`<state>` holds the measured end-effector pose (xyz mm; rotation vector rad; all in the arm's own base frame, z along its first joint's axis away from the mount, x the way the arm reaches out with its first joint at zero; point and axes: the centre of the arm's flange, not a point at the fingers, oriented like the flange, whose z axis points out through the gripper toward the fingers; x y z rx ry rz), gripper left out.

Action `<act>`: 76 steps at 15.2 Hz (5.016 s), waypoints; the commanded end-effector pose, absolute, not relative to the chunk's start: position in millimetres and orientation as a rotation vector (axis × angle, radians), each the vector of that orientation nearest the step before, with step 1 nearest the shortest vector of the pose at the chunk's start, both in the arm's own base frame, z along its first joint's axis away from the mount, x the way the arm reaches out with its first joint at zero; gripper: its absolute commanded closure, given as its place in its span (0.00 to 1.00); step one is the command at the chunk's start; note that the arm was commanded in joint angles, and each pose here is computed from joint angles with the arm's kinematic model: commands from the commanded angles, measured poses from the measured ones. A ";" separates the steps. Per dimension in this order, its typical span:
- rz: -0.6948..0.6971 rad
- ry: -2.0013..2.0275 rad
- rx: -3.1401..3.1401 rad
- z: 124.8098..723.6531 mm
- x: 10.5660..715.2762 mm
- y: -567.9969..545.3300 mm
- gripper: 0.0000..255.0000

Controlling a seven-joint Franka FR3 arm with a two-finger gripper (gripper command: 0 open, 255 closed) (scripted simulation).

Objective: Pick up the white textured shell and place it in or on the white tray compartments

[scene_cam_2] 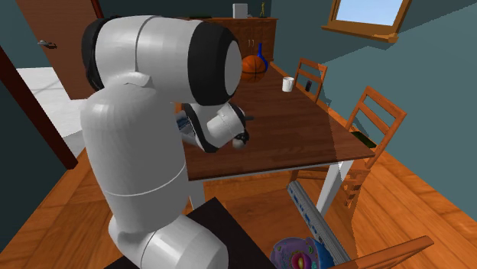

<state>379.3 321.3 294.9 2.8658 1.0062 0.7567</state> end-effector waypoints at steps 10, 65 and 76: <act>0.741 1.025 2.866 276.3 376.8 321.1 1.00; 0.742 1.024 2.866 400.2 275.8 577.5 1.00; 0.742 1.024 2.866 342.1 275.8 577.5 1.00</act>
